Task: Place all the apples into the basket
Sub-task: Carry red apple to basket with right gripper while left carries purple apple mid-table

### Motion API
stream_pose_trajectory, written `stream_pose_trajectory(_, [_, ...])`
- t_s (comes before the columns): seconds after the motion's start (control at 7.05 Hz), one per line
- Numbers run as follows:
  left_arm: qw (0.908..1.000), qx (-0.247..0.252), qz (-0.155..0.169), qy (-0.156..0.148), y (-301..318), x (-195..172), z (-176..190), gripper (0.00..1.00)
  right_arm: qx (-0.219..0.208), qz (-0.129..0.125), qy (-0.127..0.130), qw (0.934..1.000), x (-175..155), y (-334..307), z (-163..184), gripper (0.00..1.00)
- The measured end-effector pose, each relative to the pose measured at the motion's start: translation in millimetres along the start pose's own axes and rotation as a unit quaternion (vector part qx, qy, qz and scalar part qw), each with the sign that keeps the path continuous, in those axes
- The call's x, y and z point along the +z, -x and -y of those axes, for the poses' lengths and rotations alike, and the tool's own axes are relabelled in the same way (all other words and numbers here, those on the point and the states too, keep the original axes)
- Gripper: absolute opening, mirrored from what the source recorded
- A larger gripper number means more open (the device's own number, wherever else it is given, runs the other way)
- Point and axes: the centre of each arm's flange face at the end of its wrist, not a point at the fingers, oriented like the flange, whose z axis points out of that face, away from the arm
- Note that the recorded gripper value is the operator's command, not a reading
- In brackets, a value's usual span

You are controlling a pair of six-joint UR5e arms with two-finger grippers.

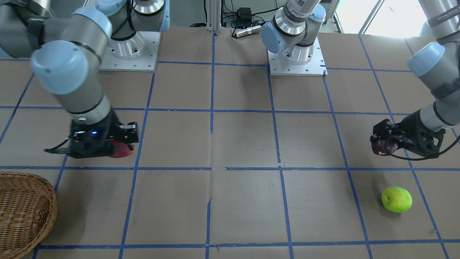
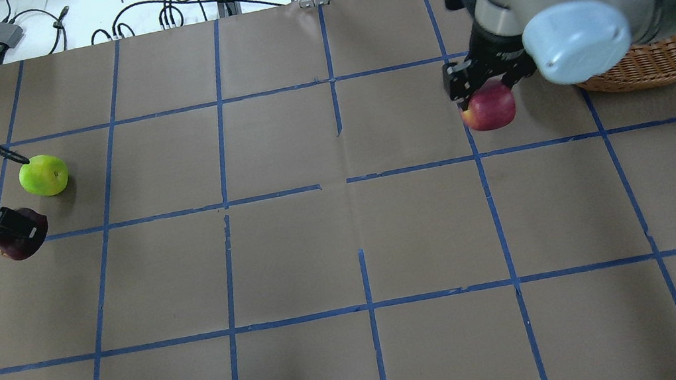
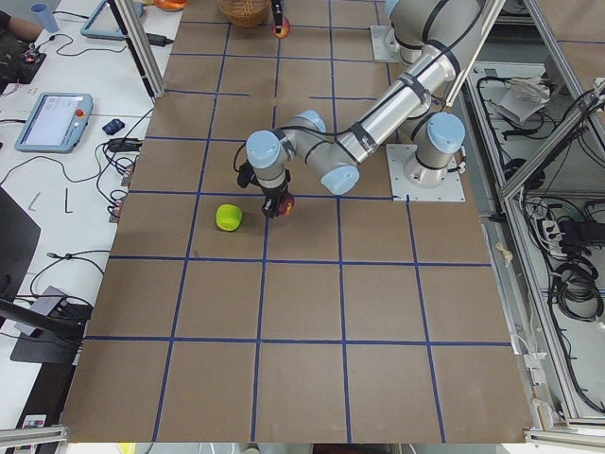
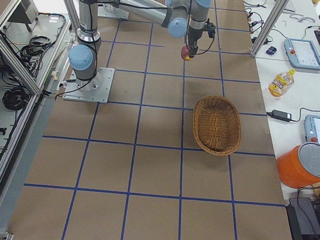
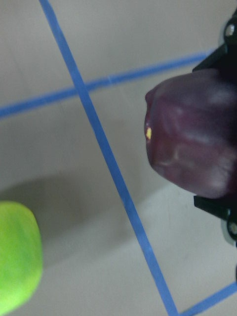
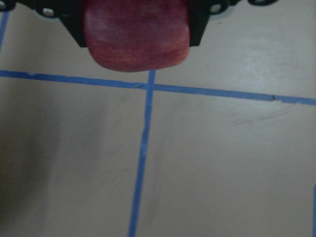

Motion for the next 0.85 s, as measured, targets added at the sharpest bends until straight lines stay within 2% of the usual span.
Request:
stream_pose_trajectory(0.14, [0.9997,-0.021,-0.016,-0.004,-63,-12,28,0.06,0.032,-0.006,-0.011,0.9994,-18,-57,22,0.29])
stream_pose_trajectory(0.28, [0.9987,-0.043,-0.029,-0.003,-133,-9,54,0.00,0.048,-0.012,-0.020,0.9986,-26,-121,37,0.23])
stream_pose_trajectory(0.43, [0.9969,-0.069,-0.036,-0.011,-206,4,80,0.00,0.036,-0.018,-0.033,0.9986,-27,-182,44,0.22])
stream_pose_trajectory(0.57, [0.9936,-0.100,-0.037,-0.037,-286,21,107,0.00,0.011,-0.024,-0.047,0.9985,-18,-237,46,0.23])
stream_pose_trajectory(0.85, [0.9850,-0.145,-0.041,-0.084,-425,90,137,0.00,-0.016,-0.012,-0.078,0.9967,13,-322,43,0.36])
